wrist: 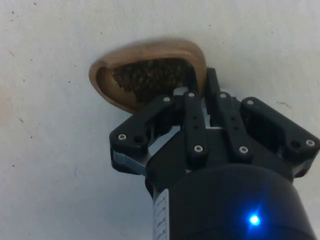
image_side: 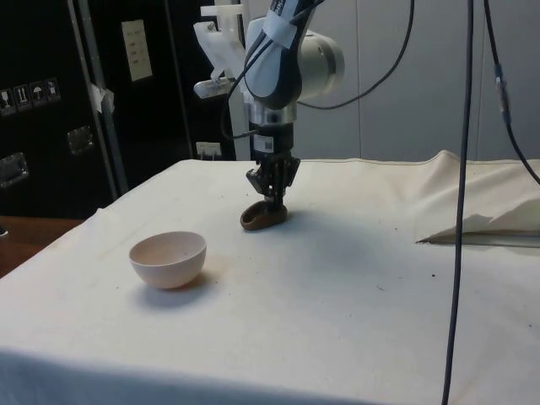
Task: Pour the coffee beans from the cup into the bowl.
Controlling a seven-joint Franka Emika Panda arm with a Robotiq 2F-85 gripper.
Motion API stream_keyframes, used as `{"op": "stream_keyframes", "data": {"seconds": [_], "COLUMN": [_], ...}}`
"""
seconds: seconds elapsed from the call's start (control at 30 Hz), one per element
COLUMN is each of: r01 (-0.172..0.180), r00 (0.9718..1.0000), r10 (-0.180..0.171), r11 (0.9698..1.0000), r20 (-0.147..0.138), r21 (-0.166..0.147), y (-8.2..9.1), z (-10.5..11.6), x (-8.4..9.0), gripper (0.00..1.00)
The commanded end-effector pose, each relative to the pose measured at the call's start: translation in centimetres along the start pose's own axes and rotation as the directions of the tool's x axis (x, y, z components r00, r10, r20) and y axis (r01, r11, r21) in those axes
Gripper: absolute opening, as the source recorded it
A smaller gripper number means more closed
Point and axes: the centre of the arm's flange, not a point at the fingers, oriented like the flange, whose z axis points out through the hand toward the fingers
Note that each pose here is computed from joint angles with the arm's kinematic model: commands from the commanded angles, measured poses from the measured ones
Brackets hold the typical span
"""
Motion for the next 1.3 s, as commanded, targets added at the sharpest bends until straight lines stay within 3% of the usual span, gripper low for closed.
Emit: {"op": "stream_keyframes", "data": {"seconds": [0.0,0.23,0.53,1.1,1.17,1.27], "r01": [-0.001,0.0,0.006,0.019,0.023,0.024], "r00": [1.0,1.0,0.9999,0.9997,0.9996,0.9995], "r10": [0.001,0.0,-0.006,-0.018,-0.022,-0.023], "r11": [1.0,1.0,0.9998,0.9984,0.9974,0.998], "r20": [-0.001,0.0,-0.009,-0.017,-0.02,-0.02], "r21": [0.0,0.0,0.019,0.053,0.068,0.059], "y": [0.0,0.0,-1.1,-4.3,-4.7,-5.5], "z": [0.0,0.0,-1.9,-6.7,-7.1,-7.7], "x": [0.0,0.0,0.0,-0.5,-0.5,-0.8], "gripper": [0.0,0.0,0.0,0.0,0.0,0.0]}}
